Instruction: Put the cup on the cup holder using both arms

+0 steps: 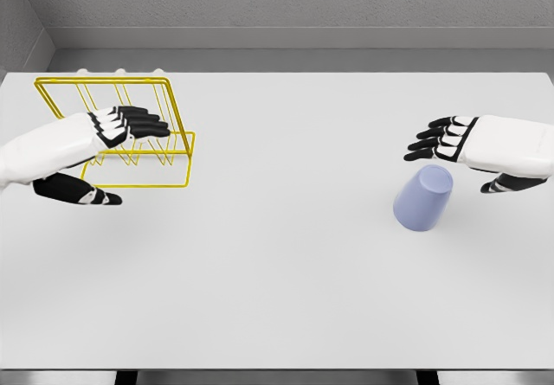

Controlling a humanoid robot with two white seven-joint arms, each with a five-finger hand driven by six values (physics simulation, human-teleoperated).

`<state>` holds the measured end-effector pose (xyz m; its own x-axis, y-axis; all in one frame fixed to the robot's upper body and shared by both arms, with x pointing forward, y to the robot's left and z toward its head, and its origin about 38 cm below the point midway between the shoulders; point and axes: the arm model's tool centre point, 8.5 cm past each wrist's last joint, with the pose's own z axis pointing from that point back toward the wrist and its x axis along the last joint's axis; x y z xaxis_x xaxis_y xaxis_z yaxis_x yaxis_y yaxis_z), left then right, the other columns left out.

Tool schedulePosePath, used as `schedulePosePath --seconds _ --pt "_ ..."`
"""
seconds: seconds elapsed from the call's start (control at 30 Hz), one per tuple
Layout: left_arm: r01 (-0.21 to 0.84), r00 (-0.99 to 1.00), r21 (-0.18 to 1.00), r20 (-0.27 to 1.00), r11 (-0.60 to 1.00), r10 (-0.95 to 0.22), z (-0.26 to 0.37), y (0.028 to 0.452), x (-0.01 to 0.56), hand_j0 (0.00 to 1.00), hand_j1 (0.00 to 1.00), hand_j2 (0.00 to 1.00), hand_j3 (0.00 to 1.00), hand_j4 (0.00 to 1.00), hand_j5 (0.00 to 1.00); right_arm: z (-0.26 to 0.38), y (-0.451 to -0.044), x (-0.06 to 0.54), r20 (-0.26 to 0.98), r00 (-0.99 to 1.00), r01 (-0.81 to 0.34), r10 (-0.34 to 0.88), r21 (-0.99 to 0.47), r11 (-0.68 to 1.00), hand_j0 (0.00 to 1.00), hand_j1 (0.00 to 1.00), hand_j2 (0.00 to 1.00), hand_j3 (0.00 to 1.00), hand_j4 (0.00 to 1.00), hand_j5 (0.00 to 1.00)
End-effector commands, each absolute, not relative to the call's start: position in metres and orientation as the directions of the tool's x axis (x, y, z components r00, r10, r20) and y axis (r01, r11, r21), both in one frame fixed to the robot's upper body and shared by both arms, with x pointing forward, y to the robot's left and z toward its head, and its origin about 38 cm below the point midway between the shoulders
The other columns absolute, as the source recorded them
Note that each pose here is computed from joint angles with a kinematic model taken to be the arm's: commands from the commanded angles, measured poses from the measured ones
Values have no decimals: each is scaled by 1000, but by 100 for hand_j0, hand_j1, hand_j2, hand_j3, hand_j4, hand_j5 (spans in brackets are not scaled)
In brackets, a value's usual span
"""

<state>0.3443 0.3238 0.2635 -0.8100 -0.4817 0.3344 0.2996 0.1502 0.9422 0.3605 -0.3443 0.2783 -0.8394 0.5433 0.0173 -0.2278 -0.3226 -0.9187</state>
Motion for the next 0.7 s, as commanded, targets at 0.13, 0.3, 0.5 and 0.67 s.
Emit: schedulePosePath --seconds 0.13,0.3,0.5,0.67 --pt "301 -809 940 341 161 -479 262 322 345 100 100 100 100 100 100 277 -348 359 18 -835 -236 550 -915 -327 100 100 100 100 100 100" --pt "307 -808 936 353 174 -471 258 320 344 100 100 100 100 100 100 283 -357 378 -10 -811 -233 585 -912 -339 100 100 100 100 100 100" --pt "358 -802 916 401 180 -444 241 309 341 100 100 100 100 100 100 251 -347 409 19 -805 -341 592 -832 -437 100 100 100 100 100 100" --pt "406 -790 894 447 188 -419 228 302 336 100 100 100 100 100 100 241 -338 411 -26 -823 -316 568 -810 -494 100 100 100 100 100 100"
